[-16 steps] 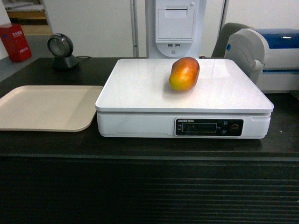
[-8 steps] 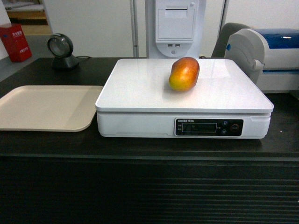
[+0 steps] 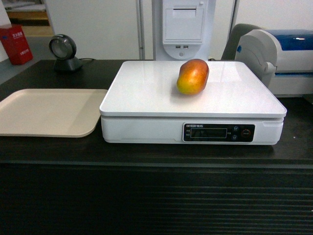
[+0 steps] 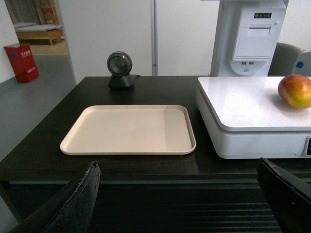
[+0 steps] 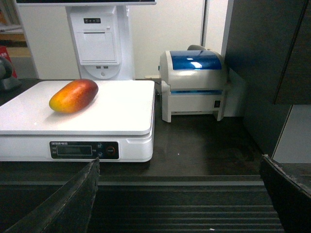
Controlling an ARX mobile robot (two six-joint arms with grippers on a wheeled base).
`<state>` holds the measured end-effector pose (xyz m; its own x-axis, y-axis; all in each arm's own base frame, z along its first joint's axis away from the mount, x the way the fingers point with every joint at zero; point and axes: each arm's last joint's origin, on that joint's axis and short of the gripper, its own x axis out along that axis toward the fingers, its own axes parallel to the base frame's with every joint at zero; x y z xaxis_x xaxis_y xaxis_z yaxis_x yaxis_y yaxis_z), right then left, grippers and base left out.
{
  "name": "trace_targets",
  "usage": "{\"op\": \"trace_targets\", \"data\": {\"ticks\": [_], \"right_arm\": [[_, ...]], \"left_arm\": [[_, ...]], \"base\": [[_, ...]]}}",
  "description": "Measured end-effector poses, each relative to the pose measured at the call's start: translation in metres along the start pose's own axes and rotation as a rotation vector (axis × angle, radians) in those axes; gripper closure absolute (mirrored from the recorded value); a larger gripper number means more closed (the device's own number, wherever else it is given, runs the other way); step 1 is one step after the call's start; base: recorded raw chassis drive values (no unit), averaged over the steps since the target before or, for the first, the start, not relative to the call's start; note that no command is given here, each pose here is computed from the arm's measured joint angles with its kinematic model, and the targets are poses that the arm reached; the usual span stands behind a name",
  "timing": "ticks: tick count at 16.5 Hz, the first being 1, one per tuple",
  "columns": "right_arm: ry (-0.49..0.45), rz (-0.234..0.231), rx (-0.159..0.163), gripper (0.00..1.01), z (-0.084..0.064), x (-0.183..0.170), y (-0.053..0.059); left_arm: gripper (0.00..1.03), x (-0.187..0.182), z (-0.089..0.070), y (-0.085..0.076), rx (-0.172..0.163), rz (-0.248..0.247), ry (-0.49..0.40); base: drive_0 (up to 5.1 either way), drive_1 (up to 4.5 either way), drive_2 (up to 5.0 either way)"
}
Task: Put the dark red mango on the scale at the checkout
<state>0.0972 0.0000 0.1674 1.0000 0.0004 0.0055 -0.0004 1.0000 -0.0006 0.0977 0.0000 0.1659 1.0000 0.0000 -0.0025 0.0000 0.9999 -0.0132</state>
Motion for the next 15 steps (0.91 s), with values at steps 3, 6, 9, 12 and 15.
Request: {"op": "trace_targets", "data": {"ticks": [3,6,9,12,15], "right_arm": [[-0.001,0.000,0.000,0.03,0.0001,0.0000,0.0000],[0.001,-0.001,0.000,0.03,-0.0001,0.0000,0.0000],[0.001,0.000,-0.001,0.03,-0.0001,0.0000,0.0000],[0.001,0.000,-0.001,0.03,-0.0001,0.0000,0.0000],[0.001,0.000,0.000,0.03,-0.0001,0.0000,0.0000]], "left_arm": [[0.05,0.0000,0.0001,0.0000,0.000,0.000,-0.002],[0.05,0.0000,-0.0001,0.0000,0.000,0.000,0.001],[0.05,0.0000,-0.0001,0.0000,0.000,0.001,0.001],[0.05,0.0000,-0.0001,0.0000,0.000,0.001,0.001],[0.05,0.0000,-0.0001,0.0000,0.000,0.000,0.001]], "base": [[0.0,0.00,0.0],[0.0,0.00,0.0],[0.0,0.00,0.0],[0.0,0.00,0.0],[0.0,0.00,0.0]]}}
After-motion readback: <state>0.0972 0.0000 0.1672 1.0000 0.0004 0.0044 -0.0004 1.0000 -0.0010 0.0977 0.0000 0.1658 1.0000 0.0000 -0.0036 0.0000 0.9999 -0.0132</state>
